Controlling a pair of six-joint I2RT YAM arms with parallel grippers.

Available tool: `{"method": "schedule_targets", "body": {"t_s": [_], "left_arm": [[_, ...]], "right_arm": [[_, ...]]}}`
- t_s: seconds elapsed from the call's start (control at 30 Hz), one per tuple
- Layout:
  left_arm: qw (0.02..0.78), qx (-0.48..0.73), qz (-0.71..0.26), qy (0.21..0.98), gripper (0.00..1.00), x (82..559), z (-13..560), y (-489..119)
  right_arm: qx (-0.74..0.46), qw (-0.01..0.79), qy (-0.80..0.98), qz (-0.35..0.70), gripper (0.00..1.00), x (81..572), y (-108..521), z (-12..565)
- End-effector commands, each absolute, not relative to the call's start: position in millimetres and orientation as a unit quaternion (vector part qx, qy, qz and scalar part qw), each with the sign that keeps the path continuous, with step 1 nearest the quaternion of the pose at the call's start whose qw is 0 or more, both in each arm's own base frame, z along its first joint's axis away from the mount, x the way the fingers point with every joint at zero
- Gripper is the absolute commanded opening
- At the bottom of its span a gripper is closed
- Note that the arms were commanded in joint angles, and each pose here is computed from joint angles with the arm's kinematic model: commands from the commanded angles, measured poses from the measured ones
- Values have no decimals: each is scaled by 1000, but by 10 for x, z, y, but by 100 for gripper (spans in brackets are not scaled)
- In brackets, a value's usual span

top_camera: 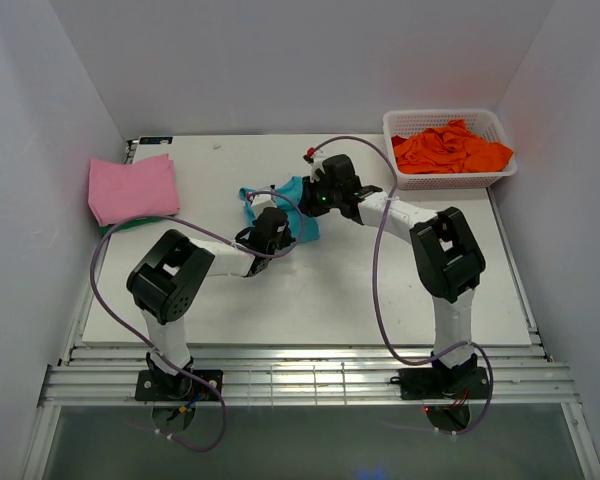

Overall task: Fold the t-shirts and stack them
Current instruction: Fold the tshirt

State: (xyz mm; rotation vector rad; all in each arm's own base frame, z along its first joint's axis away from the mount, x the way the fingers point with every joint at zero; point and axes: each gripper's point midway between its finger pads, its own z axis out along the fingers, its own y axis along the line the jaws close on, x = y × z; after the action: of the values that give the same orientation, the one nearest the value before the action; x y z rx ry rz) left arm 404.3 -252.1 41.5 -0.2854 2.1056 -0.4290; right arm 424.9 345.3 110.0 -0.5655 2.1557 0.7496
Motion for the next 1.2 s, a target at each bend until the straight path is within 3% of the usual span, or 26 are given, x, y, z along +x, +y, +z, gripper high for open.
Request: {"method": "schedule_targets", "body": {"t_s": [0.0,0.5,0.73,1.17], "left_arm": [[485,-118,-191,845,0,4115,539,-2588],[477,-134,-184,849,0,3950,415,-2447],[475,-135,-179,851,0,3835,408,-2358],[435,-152,-181,869,0,3276,117,-2236]], "right_arm": [[-241,391,819,344,8,4305,3707,1337],[-238,331,835,369,8,4451,3966,886],[-232,334,840,360,8,4540,3983,782],[-213,389,843,305,8,5178,4018,753]]}}
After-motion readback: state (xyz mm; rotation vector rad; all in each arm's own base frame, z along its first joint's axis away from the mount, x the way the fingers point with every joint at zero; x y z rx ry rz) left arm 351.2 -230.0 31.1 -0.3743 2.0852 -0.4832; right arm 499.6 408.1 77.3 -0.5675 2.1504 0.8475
